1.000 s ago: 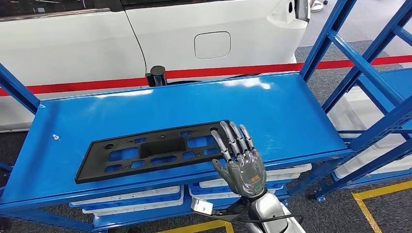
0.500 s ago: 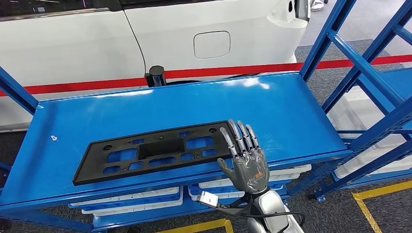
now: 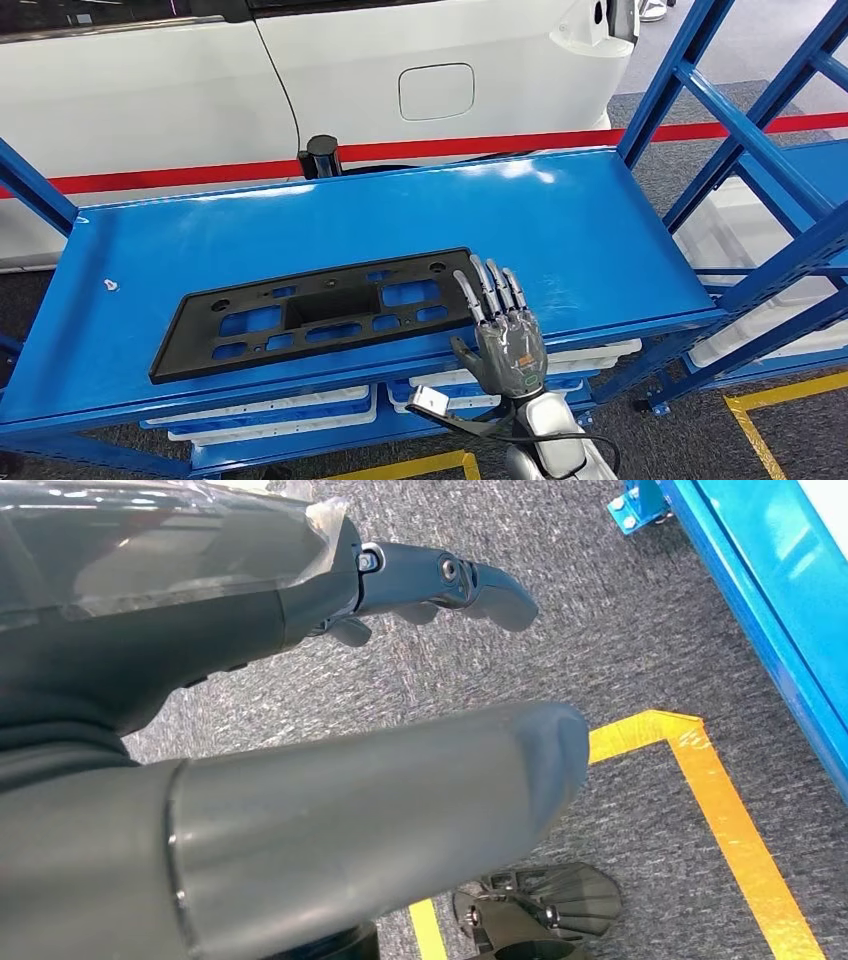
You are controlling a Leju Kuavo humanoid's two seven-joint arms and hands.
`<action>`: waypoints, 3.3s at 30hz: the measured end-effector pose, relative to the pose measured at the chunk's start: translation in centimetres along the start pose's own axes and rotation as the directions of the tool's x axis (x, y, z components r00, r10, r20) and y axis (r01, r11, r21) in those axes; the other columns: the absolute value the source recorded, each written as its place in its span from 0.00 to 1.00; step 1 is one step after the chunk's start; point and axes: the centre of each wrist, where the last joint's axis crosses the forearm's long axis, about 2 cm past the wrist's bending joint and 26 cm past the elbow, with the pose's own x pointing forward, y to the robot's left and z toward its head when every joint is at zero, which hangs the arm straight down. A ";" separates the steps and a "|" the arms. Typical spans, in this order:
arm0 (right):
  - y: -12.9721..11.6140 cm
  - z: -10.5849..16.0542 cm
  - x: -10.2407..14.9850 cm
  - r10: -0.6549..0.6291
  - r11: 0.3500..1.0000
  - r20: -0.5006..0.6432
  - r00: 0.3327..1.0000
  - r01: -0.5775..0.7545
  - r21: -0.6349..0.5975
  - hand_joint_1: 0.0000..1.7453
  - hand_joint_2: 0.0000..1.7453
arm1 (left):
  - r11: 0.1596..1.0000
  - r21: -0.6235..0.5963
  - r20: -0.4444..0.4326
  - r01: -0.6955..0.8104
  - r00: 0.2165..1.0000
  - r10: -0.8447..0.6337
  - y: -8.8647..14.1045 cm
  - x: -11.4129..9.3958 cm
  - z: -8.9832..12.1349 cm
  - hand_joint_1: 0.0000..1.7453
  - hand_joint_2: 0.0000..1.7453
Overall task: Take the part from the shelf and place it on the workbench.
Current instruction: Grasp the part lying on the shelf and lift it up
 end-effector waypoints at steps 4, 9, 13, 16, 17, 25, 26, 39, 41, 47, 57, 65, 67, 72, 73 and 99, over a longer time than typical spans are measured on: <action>0.8 -0.5 -0.3 0.006 1.000 -0.004 1.000 -0.006 0.025 0.00 1.00 | 1.000 0.000 -0.002 0.002 1.000 -0.002 0.0 0.1 0.0 0.00 0.00; 1.4 -1.5 -0.2 0.014 0.999 -0.005 1.000 -0.013 0.035 0.00 1.00 | 1.000 -0.002 -0.001 0.008 1.000 -0.008 0.0 0.1 0.0 0.00 0.00; 1.6 -1.9 -0.1 0.018 0.999 -0.008 1.000 -0.018 0.040 0.00 1.00 | 1.000 -0.003 -0.001 0.012 1.000 -0.012 0.0 0.2 0.0 0.00 0.00; 1.8 -2.3 -0.2 0.024 0.999 -0.005 1.000 -0.023 0.042 0.00 1.00 | 1.000 -0.006 0.001 0.014 1.000 -0.014 -0.1 0.2 0.0 0.00 0.00; 1.8 -2.5 -0.2 0.028 0.999 -0.003 1.000 -0.028 0.042 0.00 1.00 | 1.000 -0.007 0.001 0.015 1.000 -0.015 -0.1 0.2 0.0 0.00 0.00; 2.0 -3.3 -0.7 0.058 0.997 0.032 0.998 -0.059 0.042 0.00 1.00 | 1.000 -0.011 0.013 0.019 1.000 -0.019 -0.1 0.2 0.0 0.00 0.00; 2.0 -3.4 -0.7 0.061 0.997 0.034 0.998 -0.062 0.042 0.00 1.00 | 1.000 -0.012 0.014 0.020 1.000 -0.020 -0.2 0.2 0.0 0.00 0.00; 2.3 -4.6 -2.5 0.091 0.995 -0.020 0.996 -0.090 0.049 0.04 1.00 | 0.999 -0.018 0.019 0.028 0.999 -0.028 -0.3 0.3 0.1 0.00 0.00; 2.3 -4.7 -2.7 0.094 0.994 -0.024 0.995 -0.093 0.051 0.04 1.00 | 0.999 -0.019 0.021 0.031 0.999 -0.031 -0.3 0.3 0.1 0.00 0.00; 2.4 -4.7 -3.0 0.100 0.994 -0.032 0.994 -0.098 0.058 0.90 1.00 | 0.999 -0.021 0.025 0.039 0.999 -0.038 -0.3 0.4 0.1 0.00 0.00; 2.7 -4.4 -3.5 0.107 0.992 -0.045 0.993 -0.104 0.075 0.98 1.00 | 0.998 -0.031 0.038 0.049 0.998 -0.047 -0.4 0.5 0.1 0.00 0.00; 2.6 -4.4 -3.8 0.113 0.991 -0.057 0.992 -0.108 0.074 0.98 1.00 | 0.998 -0.052 0.055 0.039 0.998 -0.036 -0.2 0.8 0.0 0.00 0.50; 2.6 -4.4 -3.8 0.114 0.991 -0.059 0.992 -0.110 0.074 0.98 1.00 | 0.998 -0.053 0.055 0.039 0.998 -0.036 -0.2 0.9 0.0 0.00 1.00; 2.6 -4.4 -3.8 0.118 0.991 -0.064 0.991 -0.113 0.074 0.98 1.00 | 0.998 -0.056 0.059 0.042 0.997 -0.038 -0.2 0.9 -0.1 0.00 1.00; 2.6 -4.4 -3.8 0.118 0.991 -0.065 0.991 -0.113 0.073 0.98 1.00 | 0.998 -0.056 0.061 0.042 0.997 -0.039 -0.2 1.0 -0.1 0.00 1.00; 1.5 -3.7 -3.3 0.138 0.990 -0.098 0.986 -0.136 0.027 1.00 1.00 | 0.997 -0.017 0.053 0.074 0.996 -0.074 -0.1 1.4 -0.1 0.00 1.00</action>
